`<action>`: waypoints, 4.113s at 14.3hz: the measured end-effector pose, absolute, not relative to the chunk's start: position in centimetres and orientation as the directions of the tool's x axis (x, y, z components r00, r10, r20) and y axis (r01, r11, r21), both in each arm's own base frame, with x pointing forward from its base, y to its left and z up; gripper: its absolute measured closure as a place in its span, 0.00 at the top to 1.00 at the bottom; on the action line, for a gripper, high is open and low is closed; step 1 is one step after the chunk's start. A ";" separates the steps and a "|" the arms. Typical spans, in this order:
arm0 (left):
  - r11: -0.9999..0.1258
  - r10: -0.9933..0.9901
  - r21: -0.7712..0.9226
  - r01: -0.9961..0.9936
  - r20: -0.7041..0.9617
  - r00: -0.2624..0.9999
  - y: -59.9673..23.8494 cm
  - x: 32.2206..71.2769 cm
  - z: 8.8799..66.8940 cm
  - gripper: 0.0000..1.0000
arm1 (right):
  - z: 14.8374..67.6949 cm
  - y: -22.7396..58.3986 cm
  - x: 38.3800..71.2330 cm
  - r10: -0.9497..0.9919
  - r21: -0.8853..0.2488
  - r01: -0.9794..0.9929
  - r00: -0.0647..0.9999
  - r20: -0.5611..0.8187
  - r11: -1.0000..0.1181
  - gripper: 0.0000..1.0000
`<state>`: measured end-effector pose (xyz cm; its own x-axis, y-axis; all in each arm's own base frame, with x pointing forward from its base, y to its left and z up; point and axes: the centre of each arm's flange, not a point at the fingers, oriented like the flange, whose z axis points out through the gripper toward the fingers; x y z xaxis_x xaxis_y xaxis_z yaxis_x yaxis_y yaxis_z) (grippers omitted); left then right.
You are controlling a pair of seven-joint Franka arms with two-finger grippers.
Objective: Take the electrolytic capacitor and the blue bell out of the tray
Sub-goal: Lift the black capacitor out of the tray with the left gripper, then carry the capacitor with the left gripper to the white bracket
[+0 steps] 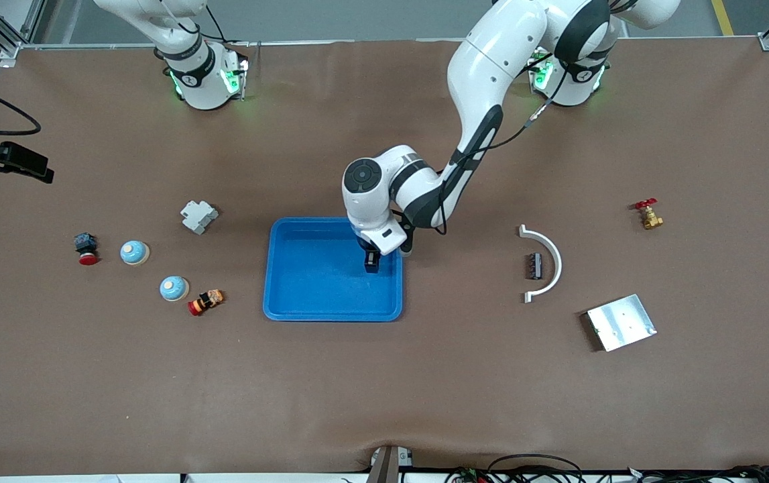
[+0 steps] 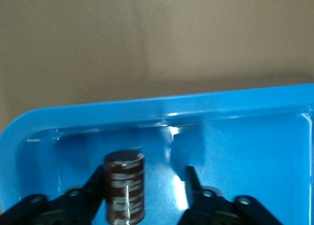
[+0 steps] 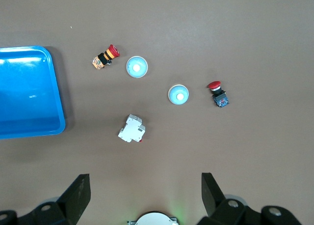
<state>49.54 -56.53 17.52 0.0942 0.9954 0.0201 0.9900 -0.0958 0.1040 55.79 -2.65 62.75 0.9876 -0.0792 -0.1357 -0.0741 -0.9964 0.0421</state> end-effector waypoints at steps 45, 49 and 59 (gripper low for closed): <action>-0.991 0.077 -0.113 0.077 0.002 0.997 -34.9 58.9 31.7 0.34 | 63.3 -2.2 57.0 -0.070 0.019 -0.069 0.997 -0.044 -0.997 1.00; -0.996 -0.018 -0.090 -0.016 0.019 1.000 -28.7 57.2 31.9 0.34 | 63.3 -2.2 57.0 -0.070 0.019 -0.069 0.997 -0.044 -0.997 1.00; -0.979 -0.195 -0.072 -0.193 0.032 0.980 -16.9 55.2 28.5 0.34 | 63.3 -2.3 57.0 -0.071 0.019 -0.070 0.997 -0.044 -0.997 1.00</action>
<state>55.22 -16.92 28.53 0.9802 -0.1954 0.0324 -0.1927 -0.9786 -0.0722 56.97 -2.25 63.32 0.9965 -0.0707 -0.0443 -0.0700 -0.9974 0.0190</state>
